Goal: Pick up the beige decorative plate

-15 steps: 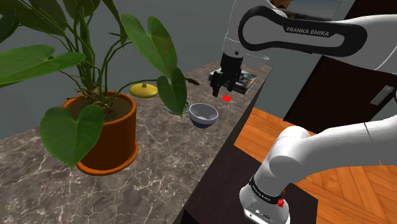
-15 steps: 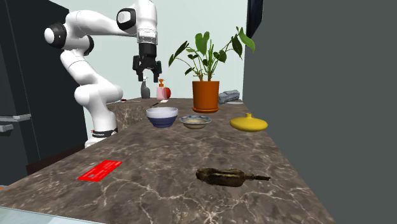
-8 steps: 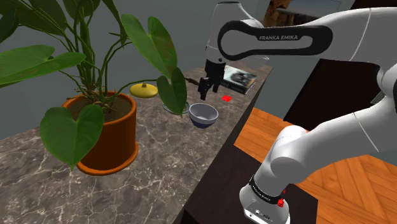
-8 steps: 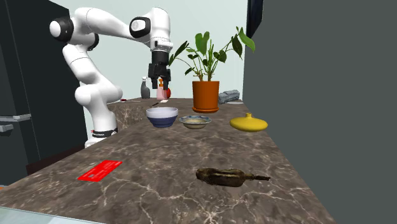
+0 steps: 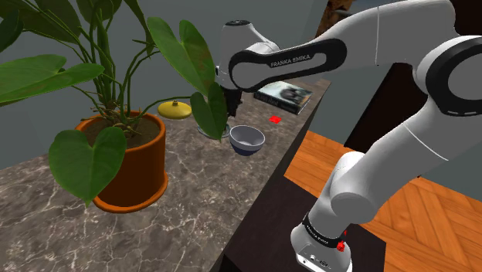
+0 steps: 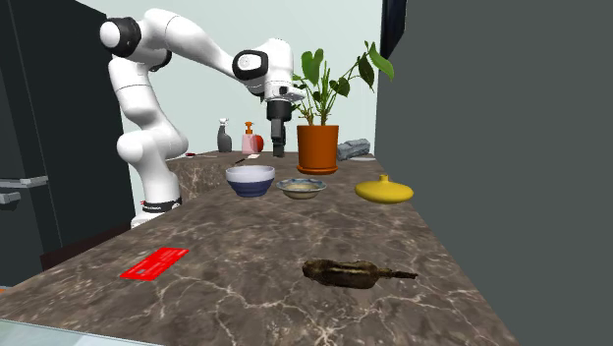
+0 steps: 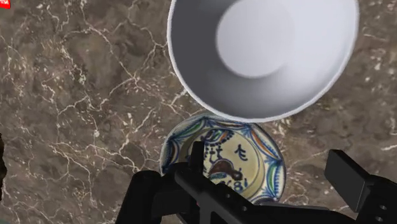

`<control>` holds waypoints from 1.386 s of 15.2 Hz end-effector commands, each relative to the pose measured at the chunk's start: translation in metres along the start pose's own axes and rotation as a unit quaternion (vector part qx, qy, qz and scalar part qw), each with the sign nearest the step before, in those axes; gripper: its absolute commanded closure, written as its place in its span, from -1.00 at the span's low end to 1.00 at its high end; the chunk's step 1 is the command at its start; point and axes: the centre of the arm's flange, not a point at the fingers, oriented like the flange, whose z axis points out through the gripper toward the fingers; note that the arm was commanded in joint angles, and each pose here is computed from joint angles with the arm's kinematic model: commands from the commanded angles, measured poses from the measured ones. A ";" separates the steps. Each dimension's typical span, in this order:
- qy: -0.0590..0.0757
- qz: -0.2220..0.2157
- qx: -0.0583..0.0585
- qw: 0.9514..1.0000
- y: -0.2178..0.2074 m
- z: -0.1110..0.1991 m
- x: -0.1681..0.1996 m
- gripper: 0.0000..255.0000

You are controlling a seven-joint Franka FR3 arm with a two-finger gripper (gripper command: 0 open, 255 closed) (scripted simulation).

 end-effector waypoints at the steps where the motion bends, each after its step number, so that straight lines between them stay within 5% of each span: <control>1: 0.004 -0.039 -0.009 0.999 -0.011 0.012 0.021 -1.00; 4: 0.008 -0.095 -0.022 0.995 -0.030 0.032 0.050 -1.00; 14: 0.008 -0.098 -0.023 0.995 -0.038 0.073 0.052 -1.00; 15: 0.008 -0.098 -0.023 0.995 -0.039 0.072 0.052 1.00; 21: 0.008 -0.098 -0.023 0.995 -0.039 0.072 0.052 1.00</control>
